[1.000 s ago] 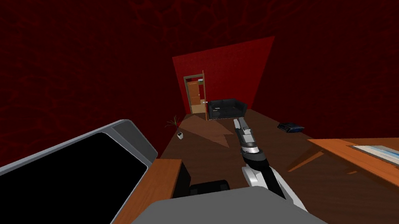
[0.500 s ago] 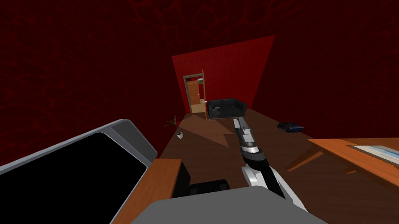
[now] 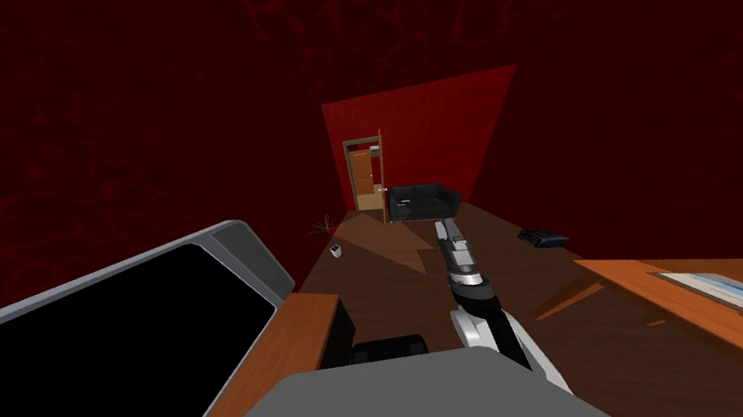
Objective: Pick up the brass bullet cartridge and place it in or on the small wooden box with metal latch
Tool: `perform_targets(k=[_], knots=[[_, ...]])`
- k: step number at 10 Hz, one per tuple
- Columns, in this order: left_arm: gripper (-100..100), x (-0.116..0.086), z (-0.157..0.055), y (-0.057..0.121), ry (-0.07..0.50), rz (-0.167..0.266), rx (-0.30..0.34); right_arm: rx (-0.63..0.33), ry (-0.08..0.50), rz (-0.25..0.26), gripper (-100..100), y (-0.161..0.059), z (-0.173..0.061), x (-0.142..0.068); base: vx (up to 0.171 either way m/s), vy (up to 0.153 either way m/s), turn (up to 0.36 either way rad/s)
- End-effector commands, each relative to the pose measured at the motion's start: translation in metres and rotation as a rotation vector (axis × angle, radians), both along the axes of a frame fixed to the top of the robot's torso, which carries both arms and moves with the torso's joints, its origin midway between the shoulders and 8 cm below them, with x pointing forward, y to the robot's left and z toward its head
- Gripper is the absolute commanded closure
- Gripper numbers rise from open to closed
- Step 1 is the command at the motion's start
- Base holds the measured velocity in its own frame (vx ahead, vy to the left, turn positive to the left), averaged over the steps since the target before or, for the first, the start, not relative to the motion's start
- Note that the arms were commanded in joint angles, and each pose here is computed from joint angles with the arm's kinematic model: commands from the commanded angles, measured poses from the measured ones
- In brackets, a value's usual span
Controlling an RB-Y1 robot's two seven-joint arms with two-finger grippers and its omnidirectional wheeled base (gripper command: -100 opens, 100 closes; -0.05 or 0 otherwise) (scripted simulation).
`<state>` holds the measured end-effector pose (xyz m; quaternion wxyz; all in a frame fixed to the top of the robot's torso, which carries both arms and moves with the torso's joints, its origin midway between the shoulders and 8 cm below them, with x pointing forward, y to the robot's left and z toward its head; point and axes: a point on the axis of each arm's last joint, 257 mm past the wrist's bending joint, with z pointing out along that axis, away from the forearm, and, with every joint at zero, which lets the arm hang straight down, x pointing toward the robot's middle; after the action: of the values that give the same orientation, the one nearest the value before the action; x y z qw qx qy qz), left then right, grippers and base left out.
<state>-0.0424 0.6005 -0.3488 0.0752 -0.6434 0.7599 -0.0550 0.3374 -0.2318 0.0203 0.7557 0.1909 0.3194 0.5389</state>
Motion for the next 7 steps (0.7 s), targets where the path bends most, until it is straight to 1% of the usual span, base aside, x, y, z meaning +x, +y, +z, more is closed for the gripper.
perform_targets(k=[1,6,7], knots=[[-100,0.009,0.010,0.004,0.000,-0.001,0.000,0.000,0.000,0.000,0,0.000,0.000,0.000,-0.039,-0.024,0.027],[-100,0.037,0.037,0.012,0.003,-0.015,0.001,0.000,0.000,0.000,0,0.000,0.000,0.000,-0.037,-0.023,0.023],[-100,0.037,0.037,0.012,0.003,-0.016,0.001,0.000,0.000,0.000,0,0.000,0.000,0.000,-0.026,-0.013,0.004]])
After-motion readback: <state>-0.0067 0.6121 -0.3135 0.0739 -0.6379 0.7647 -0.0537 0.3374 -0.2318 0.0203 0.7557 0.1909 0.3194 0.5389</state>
